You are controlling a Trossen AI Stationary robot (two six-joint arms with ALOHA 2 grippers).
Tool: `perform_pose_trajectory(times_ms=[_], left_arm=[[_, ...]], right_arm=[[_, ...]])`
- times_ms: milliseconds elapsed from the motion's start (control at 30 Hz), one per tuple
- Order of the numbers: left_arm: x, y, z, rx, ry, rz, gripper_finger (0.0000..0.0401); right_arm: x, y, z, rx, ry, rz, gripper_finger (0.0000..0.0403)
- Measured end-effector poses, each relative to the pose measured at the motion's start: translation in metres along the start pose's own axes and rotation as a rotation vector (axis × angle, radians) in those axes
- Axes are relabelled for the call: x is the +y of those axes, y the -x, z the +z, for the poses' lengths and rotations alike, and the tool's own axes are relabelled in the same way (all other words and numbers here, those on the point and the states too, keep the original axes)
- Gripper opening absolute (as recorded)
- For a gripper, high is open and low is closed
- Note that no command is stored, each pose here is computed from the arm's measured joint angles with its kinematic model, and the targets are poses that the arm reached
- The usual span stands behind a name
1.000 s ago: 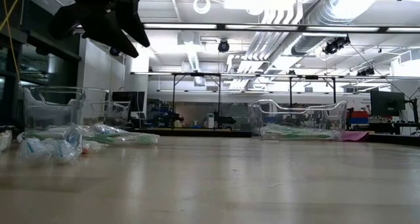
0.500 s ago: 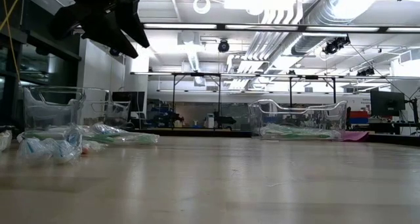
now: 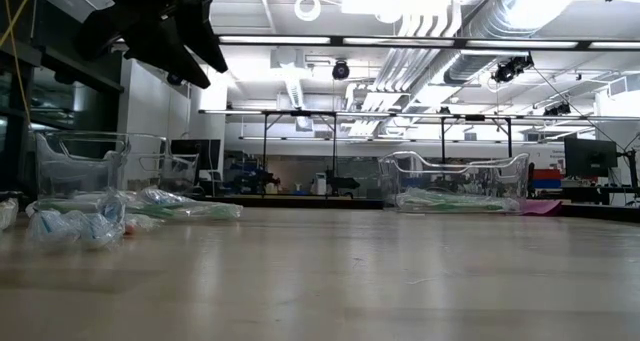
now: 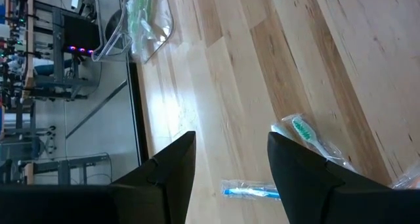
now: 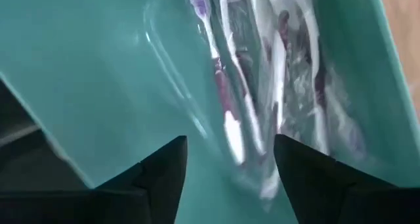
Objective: Pick & Place Toothbrushes
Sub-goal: Put the blue toothbrush into the bottom transparent bin
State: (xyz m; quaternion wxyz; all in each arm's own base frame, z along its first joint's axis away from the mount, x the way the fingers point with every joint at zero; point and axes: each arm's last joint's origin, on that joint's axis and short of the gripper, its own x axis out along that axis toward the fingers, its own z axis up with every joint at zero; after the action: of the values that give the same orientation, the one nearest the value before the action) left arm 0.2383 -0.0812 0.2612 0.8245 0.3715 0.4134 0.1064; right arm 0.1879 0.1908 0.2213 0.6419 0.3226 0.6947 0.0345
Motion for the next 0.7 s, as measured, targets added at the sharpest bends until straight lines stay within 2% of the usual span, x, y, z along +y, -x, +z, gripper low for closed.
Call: perform_pose_trajectory(times_ms=[167, 467, 700], left_arm=[[-0.001, 0.0, -0.004, 0.029, 0.001, -0.007, 0.0182], [-0.009, -0.005, -0.021, 0.126, -0.007, 0.004, 0.0182], [-0.02, -0.013, -0.037, 0.18, -0.011, 0.045, 0.0182]], right_arm=[[-0.001, 0.004, 0.008, 0.041, -0.083, 0.04, 0.0221], [-0.005, 0.013, 0.018, 0.074, -0.091, 0.088, 0.0203], [-0.01, 0.04, 0.007, -0.024, -0.047, 0.116, 0.0193]])
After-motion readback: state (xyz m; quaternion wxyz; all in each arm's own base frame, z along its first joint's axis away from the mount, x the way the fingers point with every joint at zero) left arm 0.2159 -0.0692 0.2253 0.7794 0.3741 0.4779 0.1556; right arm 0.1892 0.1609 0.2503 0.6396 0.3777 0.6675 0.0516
